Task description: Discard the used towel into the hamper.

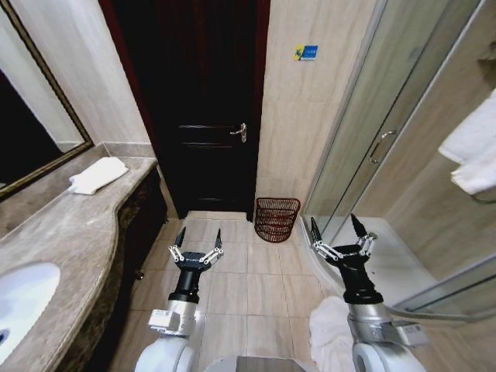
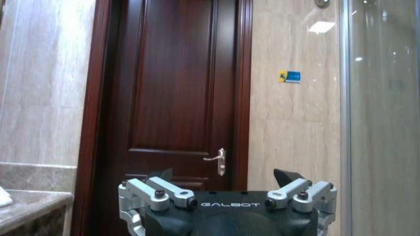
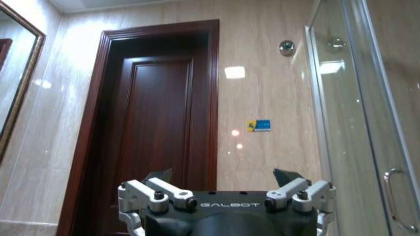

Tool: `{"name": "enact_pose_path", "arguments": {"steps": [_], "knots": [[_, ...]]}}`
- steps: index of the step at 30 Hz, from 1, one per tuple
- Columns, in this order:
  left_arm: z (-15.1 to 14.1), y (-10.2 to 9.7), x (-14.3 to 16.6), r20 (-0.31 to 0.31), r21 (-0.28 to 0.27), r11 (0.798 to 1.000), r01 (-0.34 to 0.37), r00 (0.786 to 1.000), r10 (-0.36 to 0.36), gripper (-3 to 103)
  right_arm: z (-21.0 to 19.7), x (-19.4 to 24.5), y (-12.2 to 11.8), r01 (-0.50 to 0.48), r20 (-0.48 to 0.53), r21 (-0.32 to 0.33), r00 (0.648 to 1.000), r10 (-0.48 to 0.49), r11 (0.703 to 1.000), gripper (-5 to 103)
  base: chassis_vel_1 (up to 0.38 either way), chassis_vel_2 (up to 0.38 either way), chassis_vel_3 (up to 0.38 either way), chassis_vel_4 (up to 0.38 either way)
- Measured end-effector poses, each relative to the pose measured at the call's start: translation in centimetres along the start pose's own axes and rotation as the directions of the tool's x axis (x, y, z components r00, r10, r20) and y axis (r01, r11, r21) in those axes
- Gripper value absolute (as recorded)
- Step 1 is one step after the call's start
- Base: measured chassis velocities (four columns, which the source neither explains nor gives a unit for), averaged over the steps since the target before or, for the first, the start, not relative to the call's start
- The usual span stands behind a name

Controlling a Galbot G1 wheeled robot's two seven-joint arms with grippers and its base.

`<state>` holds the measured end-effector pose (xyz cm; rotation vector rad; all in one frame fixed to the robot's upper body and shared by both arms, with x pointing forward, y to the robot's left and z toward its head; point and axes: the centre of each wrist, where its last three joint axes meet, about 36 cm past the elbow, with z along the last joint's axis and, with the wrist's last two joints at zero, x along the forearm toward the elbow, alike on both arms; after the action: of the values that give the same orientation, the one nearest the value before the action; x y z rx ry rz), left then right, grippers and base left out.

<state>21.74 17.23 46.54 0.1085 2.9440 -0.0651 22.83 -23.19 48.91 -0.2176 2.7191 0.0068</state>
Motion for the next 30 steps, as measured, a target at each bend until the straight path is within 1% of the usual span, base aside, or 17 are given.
{"name": "enact_pose_path", "arguments": {"steps": [30], "knots": [[0.48,-0.03,0.03,-0.003,-0.011,1.000,-0.012,1.000,0.012,100,0.30,-0.14,0.07,-0.001,0.000,-0.010,1.000,0.001,1.000,100,-0.105,0.108,0.108,-0.108]]}}
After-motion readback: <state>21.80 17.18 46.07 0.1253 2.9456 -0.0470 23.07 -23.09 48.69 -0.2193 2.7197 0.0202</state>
